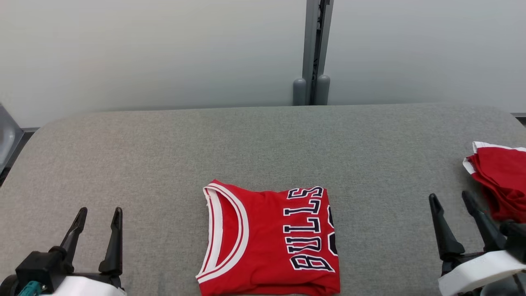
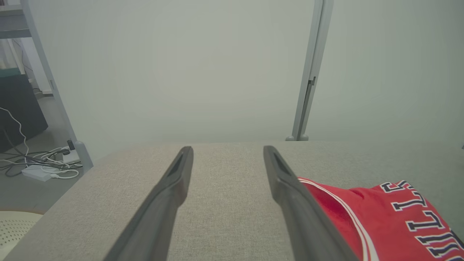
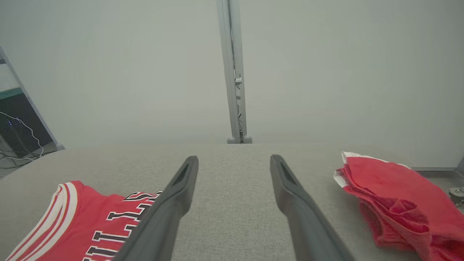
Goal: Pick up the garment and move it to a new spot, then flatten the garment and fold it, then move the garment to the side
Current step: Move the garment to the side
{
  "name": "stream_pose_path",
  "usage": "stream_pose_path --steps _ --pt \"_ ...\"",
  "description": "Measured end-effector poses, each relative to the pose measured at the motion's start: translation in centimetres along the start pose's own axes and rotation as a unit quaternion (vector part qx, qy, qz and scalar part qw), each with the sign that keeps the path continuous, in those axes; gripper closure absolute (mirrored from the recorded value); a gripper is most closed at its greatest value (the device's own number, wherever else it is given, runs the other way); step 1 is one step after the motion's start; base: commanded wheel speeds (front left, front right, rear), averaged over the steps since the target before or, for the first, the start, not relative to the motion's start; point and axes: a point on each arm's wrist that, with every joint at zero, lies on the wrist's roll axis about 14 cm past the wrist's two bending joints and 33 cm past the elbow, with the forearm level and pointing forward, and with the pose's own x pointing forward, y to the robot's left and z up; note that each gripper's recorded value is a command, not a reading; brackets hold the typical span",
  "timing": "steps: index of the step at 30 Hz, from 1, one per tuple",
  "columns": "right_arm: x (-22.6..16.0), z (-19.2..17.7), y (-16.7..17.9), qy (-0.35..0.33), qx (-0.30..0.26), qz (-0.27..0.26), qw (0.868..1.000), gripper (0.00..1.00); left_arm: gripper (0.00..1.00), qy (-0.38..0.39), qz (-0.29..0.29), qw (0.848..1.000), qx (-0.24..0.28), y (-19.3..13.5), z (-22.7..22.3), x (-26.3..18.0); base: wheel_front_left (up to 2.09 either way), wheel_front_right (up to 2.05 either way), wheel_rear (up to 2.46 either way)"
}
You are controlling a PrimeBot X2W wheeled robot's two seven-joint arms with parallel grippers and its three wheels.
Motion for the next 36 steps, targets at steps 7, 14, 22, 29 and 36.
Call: stream_pose_path --steps 7,14,22,29,36 --pt "1.9 -4.5 3.3 0.072 0.005 0.053 0.996 0.00 0.00 -0.010 0.004 1.000 -0.001 0.3 0.5 0.9 0.00 0.00 0.00" --pt "3.5 -10.8 7.3 0.162 0.018 0.114 0.980 0.00 0.00 -0.015 0.026 1.000 -0.006 1.5 0.3 1.9 0.00 0.00 0.00" --pt "3.8 -16.7 10.4 0.247 0.031 0.156 0.956 0.00 0.00 -0.010 0.050 0.999 0.002 3.0 -0.3 2.2 0.00 0.00 0.00" --pt "3.9 -18.5 11.5 0.281 0.031 0.171 0.944 0.60 0.00 -0.011 0.048 0.999 0.007 3.0 -0.5 2.6 0.00 0.00 0.00" --pt "4.1 -18.3 11.8 0.278 0.029 0.181 0.943 1.00 0.00 -0.014 0.041 0.999 0.008 2.7 -0.4 3.2 0.00 0.00 0.00"
